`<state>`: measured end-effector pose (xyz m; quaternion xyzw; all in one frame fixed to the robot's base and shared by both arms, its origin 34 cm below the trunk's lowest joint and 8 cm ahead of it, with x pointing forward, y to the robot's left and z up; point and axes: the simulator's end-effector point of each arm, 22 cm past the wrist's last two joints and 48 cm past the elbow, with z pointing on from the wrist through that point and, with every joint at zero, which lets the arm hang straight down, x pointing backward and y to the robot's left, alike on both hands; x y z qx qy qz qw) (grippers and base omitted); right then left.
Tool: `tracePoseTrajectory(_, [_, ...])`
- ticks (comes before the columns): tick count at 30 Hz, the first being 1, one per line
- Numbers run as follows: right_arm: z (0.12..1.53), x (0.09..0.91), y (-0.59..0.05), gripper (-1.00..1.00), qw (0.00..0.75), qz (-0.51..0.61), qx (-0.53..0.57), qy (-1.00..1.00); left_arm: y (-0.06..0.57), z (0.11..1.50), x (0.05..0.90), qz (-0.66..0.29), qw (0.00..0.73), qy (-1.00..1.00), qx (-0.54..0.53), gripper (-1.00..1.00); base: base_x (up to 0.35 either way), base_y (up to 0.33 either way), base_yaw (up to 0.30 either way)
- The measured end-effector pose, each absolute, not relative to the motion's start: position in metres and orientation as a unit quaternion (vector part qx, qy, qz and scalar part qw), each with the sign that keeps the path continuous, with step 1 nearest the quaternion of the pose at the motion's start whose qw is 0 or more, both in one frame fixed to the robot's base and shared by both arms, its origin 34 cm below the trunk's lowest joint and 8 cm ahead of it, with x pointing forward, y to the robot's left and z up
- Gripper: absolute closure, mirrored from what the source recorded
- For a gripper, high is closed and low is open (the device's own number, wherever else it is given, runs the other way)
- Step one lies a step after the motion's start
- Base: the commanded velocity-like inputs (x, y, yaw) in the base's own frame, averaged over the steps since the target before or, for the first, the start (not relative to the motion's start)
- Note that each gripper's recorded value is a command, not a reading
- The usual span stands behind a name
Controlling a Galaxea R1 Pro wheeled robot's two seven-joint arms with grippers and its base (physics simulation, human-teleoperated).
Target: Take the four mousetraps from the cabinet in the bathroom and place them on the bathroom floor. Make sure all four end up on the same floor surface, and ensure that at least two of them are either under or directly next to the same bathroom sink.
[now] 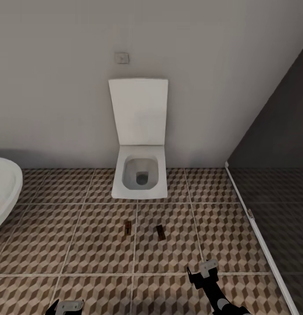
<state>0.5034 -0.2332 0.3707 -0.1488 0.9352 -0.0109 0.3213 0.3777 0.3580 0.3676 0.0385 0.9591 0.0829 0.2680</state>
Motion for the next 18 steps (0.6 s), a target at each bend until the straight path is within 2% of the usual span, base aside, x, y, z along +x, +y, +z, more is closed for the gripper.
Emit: tracePoseTrajectory(18, [0.415, 0.518, -0.232, -1.00, 0.335, -0.012, -0.149, 0.930, 0.356, 0.407, 0.392, 0.082, 0.281, 0.955, 0.037, -1.00, 0.000, 0.000, 0.000])
